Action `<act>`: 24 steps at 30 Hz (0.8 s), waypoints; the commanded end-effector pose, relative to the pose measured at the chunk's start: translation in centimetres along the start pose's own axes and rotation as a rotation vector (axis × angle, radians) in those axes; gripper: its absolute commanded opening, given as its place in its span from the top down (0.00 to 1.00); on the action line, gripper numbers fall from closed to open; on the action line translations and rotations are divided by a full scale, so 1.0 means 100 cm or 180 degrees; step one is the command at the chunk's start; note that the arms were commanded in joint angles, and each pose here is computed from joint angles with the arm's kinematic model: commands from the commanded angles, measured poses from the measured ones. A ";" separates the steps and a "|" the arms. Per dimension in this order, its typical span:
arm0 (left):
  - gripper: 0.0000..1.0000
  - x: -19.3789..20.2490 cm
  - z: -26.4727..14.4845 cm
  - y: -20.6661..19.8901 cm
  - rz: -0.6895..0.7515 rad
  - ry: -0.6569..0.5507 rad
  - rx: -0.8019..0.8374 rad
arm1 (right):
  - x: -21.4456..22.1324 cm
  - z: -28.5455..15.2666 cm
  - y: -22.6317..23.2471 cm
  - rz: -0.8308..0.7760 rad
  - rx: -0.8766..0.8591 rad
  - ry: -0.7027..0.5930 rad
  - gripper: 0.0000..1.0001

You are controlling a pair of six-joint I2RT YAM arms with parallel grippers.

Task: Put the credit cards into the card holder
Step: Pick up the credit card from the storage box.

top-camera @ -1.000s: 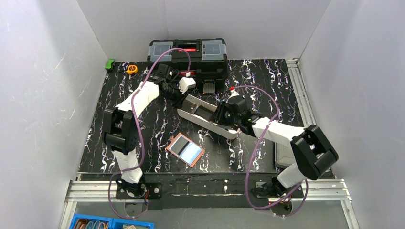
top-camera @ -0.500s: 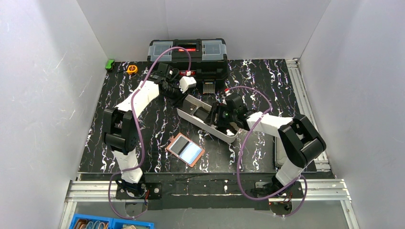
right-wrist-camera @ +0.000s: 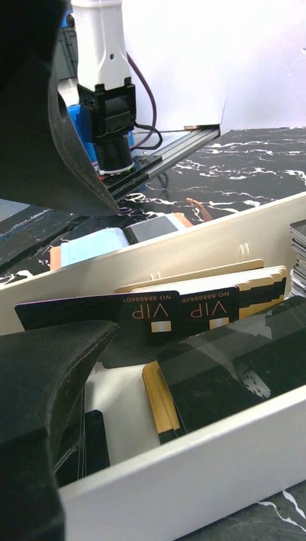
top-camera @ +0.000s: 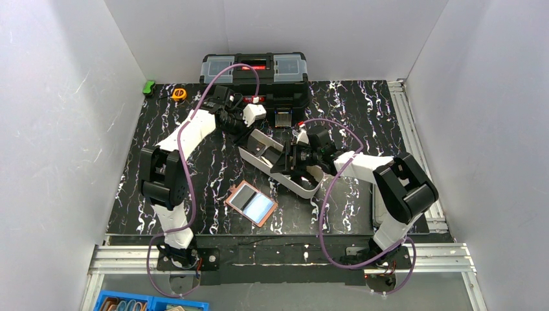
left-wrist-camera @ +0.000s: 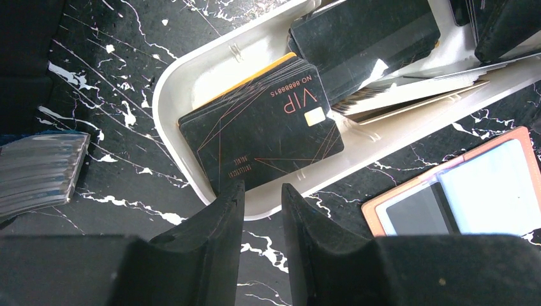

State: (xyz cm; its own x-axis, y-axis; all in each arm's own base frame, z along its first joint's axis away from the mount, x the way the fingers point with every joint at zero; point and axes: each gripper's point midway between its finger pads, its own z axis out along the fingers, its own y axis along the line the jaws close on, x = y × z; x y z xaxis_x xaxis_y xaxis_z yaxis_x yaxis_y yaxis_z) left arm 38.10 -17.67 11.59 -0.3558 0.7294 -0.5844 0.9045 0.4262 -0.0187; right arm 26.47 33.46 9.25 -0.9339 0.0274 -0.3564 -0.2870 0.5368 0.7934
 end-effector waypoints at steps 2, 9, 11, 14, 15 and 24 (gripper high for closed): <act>0.73 -0.008 -0.021 -0.008 0.0080 -0.0100 -0.0027 | 0.003 -0.006 0.007 -0.0106 -0.0019 0.0006 0.43; 0.73 -0.007 -0.022 -0.009 0.0098 -0.0090 -0.0043 | -0.011 -0.023 0.014 -0.0254 0.0087 -0.0330 0.75; 0.74 -0.007 -0.022 -0.010 0.0106 -0.0089 -0.0049 | -0.014 -0.027 0.018 -0.0296 0.0052 -0.0420 0.79; 0.74 -0.005 -0.022 -0.010 0.0098 -0.0077 -0.0051 | -0.019 -0.031 0.024 -0.0346 0.0021 -0.0501 0.82; 0.74 -0.005 -0.022 -0.010 0.0100 -0.0079 -0.0052 | -0.020 -0.031 0.025 -0.0355 0.0013 -0.0509 0.84; 0.74 -0.002 -0.023 -0.011 0.0146 -0.0055 -0.0067 | -0.023 -0.035 0.019 -0.0523 0.0185 -0.0506 0.82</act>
State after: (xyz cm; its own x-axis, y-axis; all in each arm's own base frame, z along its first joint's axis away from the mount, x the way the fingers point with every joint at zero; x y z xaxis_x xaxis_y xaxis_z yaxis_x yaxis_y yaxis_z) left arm 37.58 -17.35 11.97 -0.3394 0.7372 -0.5842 0.9085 0.4179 -0.0006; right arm 26.82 31.80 12.22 -0.8736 0.0919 -0.4778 -0.3460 0.5731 0.7429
